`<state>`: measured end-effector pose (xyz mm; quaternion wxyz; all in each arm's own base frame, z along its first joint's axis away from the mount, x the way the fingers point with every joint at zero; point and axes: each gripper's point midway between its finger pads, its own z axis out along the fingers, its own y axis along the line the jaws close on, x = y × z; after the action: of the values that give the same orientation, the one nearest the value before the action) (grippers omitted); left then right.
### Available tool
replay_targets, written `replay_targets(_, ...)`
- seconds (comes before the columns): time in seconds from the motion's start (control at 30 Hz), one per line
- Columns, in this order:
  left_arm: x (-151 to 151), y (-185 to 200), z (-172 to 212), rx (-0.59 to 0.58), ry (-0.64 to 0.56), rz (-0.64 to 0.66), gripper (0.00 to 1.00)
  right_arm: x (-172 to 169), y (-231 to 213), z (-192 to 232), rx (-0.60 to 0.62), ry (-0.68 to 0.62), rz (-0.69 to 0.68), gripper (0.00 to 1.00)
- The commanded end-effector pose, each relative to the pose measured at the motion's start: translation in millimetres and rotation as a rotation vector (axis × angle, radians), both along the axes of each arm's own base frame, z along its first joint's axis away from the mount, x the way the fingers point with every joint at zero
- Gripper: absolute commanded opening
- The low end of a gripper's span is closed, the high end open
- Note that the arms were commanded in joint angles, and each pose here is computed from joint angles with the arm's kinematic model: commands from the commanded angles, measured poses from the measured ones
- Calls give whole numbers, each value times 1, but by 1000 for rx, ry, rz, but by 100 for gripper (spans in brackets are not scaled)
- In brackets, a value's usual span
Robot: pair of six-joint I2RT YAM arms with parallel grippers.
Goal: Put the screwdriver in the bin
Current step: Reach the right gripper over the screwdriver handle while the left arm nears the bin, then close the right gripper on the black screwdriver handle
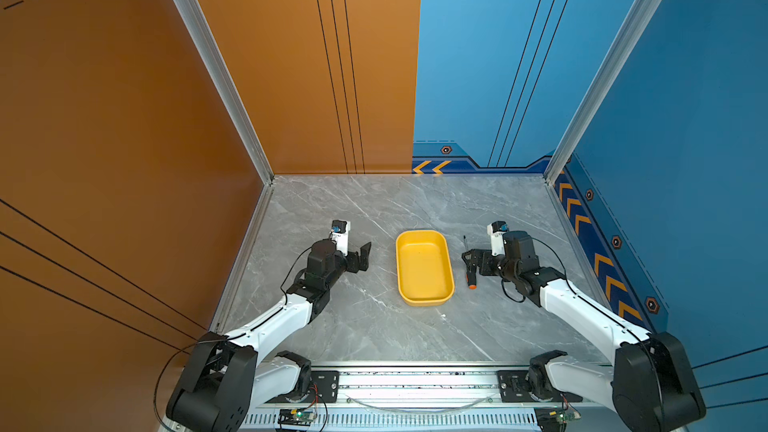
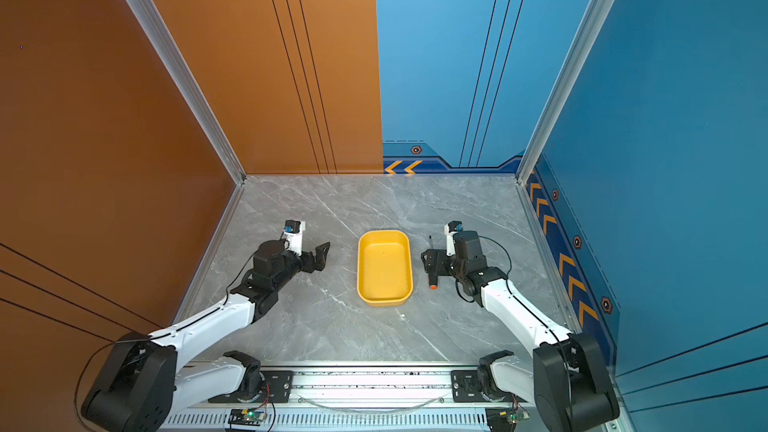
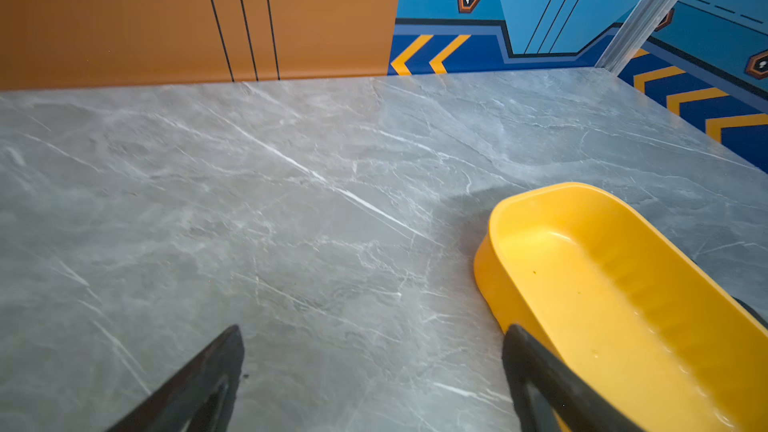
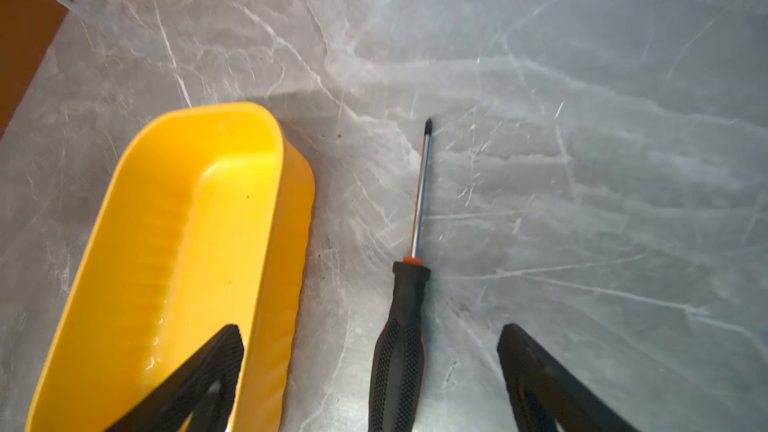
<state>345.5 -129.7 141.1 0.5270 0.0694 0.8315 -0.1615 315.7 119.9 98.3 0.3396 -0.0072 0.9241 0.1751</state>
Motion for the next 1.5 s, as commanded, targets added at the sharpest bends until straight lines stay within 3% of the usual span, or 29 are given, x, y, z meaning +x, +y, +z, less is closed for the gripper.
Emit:
replay_targets(0.0, -8, -20, -5, -135, 103, -30, 98, -12, 3, -14, -16, 102, -25, 93)
replay_targets(0.37, -29, -27, -23, -114, 200, -24, 98, -20, -2, -45, -115, 178, -54, 82)
replay_targets(0.97, -34, -33, -31, -49, 317, -58, 98, -11, 1, -64, -269, 215, -64, 65)
replay_targets(1.47, -38, -31, -28, -34, 321, -55, 98, -8, -1, -70, -308, 226, -74, 46)
